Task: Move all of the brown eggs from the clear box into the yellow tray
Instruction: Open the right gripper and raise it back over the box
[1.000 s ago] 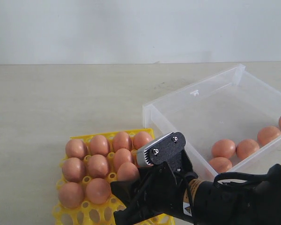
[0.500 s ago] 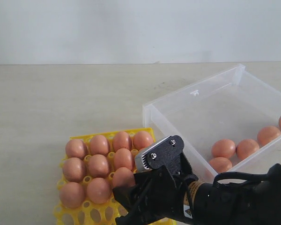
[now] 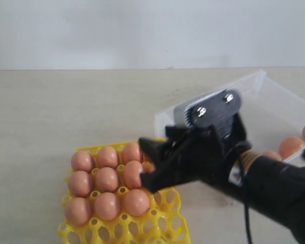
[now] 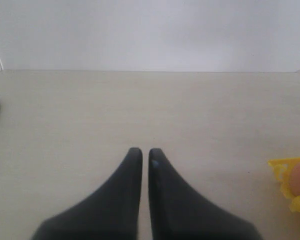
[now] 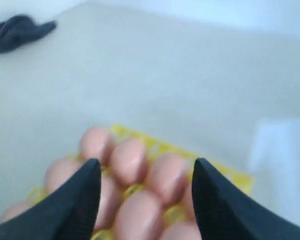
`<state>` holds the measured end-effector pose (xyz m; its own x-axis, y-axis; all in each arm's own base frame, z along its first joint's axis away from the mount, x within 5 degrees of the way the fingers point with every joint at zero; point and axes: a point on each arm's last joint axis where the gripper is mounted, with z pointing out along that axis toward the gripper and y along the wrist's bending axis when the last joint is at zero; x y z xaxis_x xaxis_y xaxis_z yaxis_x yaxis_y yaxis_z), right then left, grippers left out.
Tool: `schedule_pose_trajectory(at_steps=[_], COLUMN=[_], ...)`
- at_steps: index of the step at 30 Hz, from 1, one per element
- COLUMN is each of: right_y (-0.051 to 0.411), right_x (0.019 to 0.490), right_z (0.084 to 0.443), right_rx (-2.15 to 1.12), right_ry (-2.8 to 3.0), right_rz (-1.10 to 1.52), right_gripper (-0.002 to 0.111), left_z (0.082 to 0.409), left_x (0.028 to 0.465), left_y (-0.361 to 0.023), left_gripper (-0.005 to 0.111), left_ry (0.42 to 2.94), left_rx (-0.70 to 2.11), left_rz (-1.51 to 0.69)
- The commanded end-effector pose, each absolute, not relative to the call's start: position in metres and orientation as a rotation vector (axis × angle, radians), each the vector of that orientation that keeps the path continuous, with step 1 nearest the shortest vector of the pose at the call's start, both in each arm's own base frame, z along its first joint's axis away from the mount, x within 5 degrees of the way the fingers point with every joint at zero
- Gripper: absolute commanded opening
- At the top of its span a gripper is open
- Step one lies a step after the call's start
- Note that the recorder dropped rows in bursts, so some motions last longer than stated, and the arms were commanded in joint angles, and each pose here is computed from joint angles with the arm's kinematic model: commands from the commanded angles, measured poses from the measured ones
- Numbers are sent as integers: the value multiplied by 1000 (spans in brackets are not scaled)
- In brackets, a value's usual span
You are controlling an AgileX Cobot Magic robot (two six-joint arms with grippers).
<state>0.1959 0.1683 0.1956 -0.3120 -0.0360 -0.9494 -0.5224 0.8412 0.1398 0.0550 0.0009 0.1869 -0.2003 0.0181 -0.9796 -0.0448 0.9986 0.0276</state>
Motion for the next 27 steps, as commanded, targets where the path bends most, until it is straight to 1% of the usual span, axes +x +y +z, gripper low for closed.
schedule_pose_trajectory(at_steps=[1, 2, 4, 6, 7, 9, 12, 14, 16, 17, 19, 21, 24, 25, 27], right_y=[114, 101, 80, 66, 53, 39, 11, -7, -21, -24, -35, -47, -62, -63, -55], right_x=[205, 211, 227, 252, 272, 308, 354, 367, 372, 370, 368, 365, 362, 360, 357], right_z=[250, 261, 281, 295, 297, 296, 290, 277, 257, 250, 230, 214, 206, 206, 211], right_rx=[-146, -59, 69, 88, 86, 31, -22, -56, -132, -210, -233, -59, 185, 207, 175], right_ry=[1699, 1682, 1660, 1701, 1761, 1903, 2091, 2276, 2460, 2547, 2710, 2880, 2998, 3011, 3031], right_rz=[5, -115, -236, -217, -182, -12, 412, 683, 807, 826, 791, 634, 394, 379, 457], right_gripper=[49, 49, 49, 49, 49, 49, 49, 49, 49, 49, 49, 49, 49, 49, 49], left_z=[188, 188, 188, 188, 188, 188, 188, 188, 188, 188, 188, 188, 188, 188, 188], left_x=[55, 55, 55, 55, 55, 55, 55, 55, 55, 55, 55, 55, 55, 55, 55], left_y=[1, 1, 1, 1, 1, 1, 1, 1, 1, 1, 1, 1, 1, 1, 1], left_gripper=[4, 4, 4, 4, 4, 4, 4, 4, 4, 4, 4, 4, 4, 4, 4], left_ry=[1762, 1762, 1762, 1762, 1762, 1762, 1762, 1762, 1762, 1762, 1762, 1762, 1762, 1762, 1762], left_rx=[-20, -20, -20, -20, -20, -20, -20, -20, -20, -20, -20, -20, -20, -20, -20], left_rz=[61, 61, 61, 61, 61, 61, 61, 61, 61, 61, 61, 61, 61, 61, 61])
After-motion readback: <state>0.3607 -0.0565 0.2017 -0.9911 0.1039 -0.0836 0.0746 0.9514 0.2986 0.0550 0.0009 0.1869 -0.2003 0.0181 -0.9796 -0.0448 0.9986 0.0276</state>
